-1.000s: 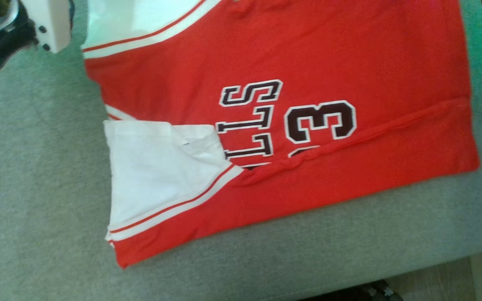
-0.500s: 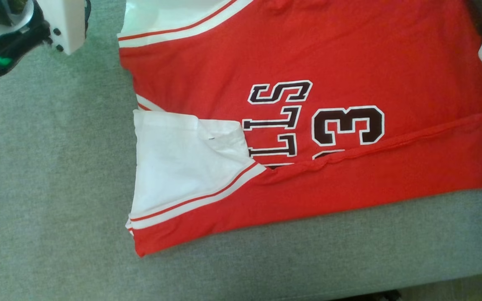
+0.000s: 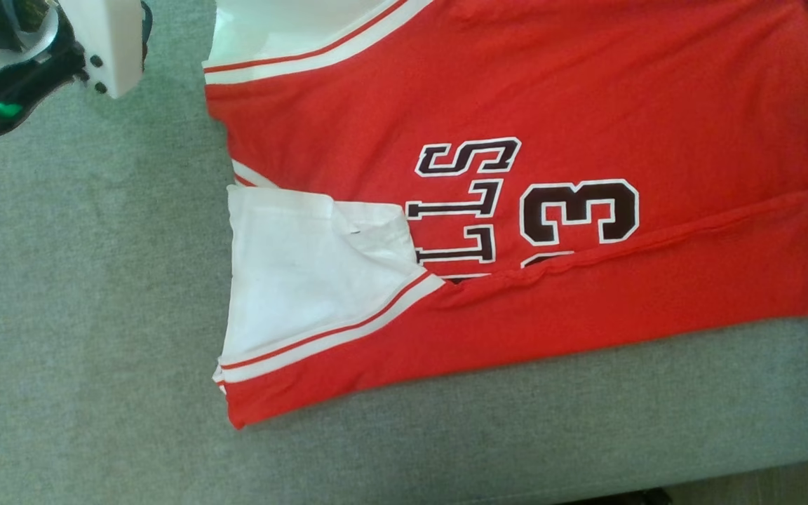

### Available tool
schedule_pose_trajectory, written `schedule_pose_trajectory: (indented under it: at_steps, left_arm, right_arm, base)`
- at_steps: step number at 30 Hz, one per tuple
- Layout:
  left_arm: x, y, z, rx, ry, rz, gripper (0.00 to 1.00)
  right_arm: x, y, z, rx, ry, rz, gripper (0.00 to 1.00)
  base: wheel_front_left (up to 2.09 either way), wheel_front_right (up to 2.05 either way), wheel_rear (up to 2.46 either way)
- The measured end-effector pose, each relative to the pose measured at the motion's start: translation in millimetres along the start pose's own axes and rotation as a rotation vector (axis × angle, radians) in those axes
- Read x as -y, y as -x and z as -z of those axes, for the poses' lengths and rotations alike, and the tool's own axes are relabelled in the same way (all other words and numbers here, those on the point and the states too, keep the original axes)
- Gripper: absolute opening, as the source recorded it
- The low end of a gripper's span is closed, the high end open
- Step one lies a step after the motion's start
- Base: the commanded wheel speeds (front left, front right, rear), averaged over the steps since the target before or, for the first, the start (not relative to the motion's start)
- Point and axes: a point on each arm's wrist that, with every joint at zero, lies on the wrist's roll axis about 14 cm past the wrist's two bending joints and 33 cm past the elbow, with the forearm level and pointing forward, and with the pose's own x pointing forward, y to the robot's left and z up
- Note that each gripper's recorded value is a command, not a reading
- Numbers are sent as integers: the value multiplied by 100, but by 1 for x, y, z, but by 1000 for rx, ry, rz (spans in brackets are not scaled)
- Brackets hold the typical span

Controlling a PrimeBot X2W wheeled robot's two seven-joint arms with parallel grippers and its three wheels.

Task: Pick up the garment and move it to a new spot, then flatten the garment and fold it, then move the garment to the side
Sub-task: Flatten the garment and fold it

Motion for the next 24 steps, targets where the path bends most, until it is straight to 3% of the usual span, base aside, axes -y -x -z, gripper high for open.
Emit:
schedule_pose_trajectory:
  at_steps: [1, 2, 9, 16, 24]
  left_arm:
    - [0, 0, 1, 0, -1, 0, 0]
    - [0, 0, 1, -3, -1, 0, 0]
    - [-3, 3, -5, 44, -38, -20, 0]
    - [-21, 24, -55, 257, -163, -107, 0]
    - [-7, 50, -75, 365, -154, -109, 0]
  right_arm:
    - [-1, 0, 0, -1, 2, -3, 20]
    - [-2, 0, -1, 0, 1, -7, 1]
    - [0, 0, -13, 62, 4, -3, 0]
    - [12, 11, -70, 288, -34, 29, 0]
    - [9, 24, -86, 361, -88, 20, 0]
  base:
    - [0, 0, 0]
    - [0, 0, 0]
    - [0, 0, 0]
    - [0, 0, 0]
    - [0, 0, 0]
